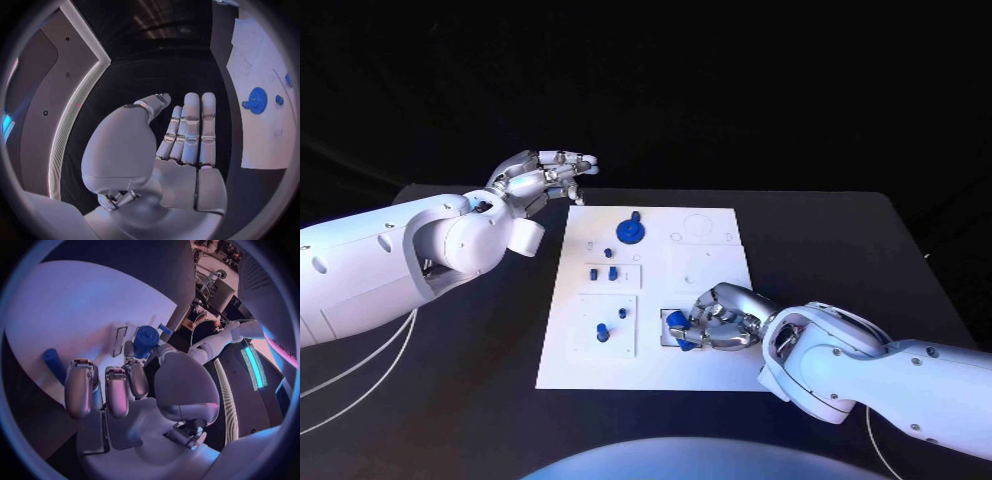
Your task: Assemble the parts on the task board
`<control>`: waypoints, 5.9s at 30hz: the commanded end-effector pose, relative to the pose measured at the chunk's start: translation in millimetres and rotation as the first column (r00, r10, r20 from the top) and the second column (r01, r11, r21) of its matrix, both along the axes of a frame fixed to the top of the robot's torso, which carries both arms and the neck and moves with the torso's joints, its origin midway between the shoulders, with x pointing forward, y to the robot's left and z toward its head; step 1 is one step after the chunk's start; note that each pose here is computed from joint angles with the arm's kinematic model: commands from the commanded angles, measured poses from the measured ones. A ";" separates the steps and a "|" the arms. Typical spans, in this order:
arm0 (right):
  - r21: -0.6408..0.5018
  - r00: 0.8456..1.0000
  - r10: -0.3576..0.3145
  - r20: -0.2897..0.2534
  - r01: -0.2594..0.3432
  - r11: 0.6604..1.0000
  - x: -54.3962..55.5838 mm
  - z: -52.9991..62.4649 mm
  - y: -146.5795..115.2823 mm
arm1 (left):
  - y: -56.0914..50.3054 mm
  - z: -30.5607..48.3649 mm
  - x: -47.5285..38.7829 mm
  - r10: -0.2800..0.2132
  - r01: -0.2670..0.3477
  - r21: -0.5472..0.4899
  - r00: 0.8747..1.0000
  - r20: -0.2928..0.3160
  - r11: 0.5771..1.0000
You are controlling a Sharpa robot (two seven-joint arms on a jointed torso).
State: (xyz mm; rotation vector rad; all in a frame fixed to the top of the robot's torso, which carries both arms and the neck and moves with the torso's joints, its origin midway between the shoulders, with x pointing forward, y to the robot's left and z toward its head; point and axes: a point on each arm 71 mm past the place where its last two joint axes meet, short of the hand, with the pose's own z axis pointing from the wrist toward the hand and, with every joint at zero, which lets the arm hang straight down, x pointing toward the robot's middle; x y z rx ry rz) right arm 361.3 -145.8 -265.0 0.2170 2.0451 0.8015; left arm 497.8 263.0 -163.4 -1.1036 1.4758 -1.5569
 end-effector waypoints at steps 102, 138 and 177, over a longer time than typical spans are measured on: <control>-0.304 0.990 -0.015 0.139 0.057 0.951 0.3 -1.7 -82.1 | 1.1 0.0 -1.5 -0.012 0.012 -0.012 1.000 -0.002 1.000; -0.294 0.987 -0.023 0.161 0.070 0.953 1.0 -6.9 -68.7 | 2.3 -0.1 -2.0 -0.009 0.009 -0.010 1.000 -0.004 1.000; -0.122 0.998 -0.020 0.062 0.028 0.992 1.0 -3.4 -13.0 | 0.2 0.1 -2.7 -0.015 0.015 -0.011 1.000 -0.006 1.000</control>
